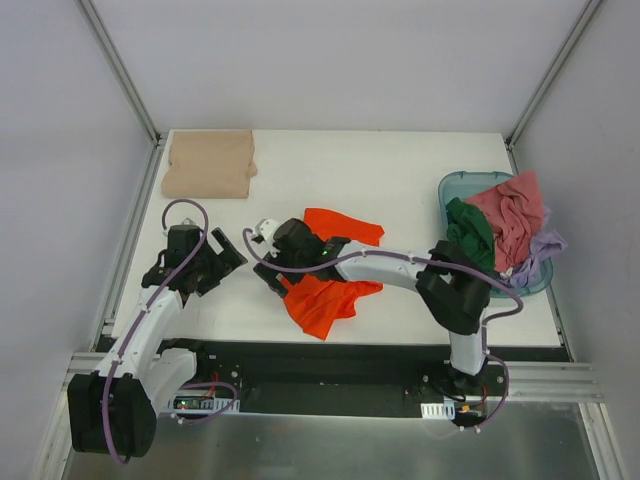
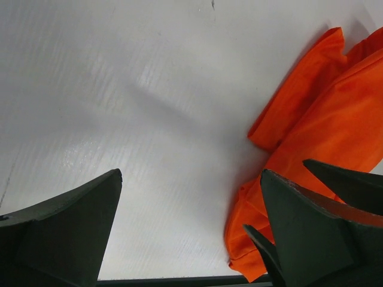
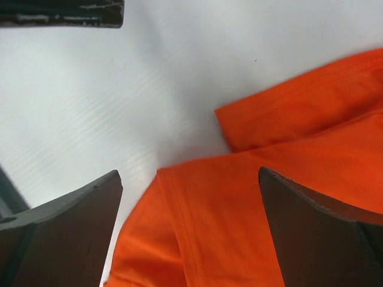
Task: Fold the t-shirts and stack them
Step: Flatten out the tshirt
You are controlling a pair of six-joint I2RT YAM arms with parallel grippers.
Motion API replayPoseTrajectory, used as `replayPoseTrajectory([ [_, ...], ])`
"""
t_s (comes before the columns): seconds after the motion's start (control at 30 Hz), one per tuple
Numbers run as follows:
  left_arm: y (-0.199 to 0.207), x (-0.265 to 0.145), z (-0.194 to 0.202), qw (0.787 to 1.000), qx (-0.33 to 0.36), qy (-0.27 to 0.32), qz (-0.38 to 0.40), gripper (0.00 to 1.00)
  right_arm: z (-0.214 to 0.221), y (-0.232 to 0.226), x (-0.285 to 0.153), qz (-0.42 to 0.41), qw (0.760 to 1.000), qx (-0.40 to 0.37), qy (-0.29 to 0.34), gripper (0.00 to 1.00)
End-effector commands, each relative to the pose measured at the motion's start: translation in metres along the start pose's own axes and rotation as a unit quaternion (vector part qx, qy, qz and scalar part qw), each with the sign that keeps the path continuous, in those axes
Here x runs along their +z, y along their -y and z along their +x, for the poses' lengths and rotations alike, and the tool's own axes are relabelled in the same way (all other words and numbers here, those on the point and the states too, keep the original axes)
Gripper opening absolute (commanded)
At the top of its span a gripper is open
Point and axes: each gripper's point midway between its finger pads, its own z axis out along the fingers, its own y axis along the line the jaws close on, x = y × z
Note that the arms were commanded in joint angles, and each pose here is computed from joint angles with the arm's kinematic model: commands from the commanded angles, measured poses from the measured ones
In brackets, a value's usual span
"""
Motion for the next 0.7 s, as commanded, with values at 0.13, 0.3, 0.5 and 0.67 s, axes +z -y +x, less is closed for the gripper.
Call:
replayPoseTrajectory([
  [0.13, -0.003, -0.006, -0.012, 0.999, 0.014, 0.028, -0.013, 0.99, 0.0, 0.021, 0.028, 0.145, 0.989, 0.006, -0.01, 0.99],
  [0.3, -0.004, -0.005, -0.012, 0.999, 0.014, 0.027, -0.015, 0.99, 0.005, 0.034, 0.034, 0.21, 0.978, 0.0, -0.011, 0.87],
  [0.5, -0.004, -0.005, -0.009, 1.0, 0.013, 0.023, -0.014, 0.99, -0.005, 0.034, 0.028, 0.218, 0.975, 0.036, 0.021, 0.6],
  [0.67, -0.004, -0.004, -0.007, 1.0, 0.012, 0.018, -0.011, 0.99, -0.016, 0.032, 0.018, 0.213, 0.975, 0.053, 0.041, 0.55],
])
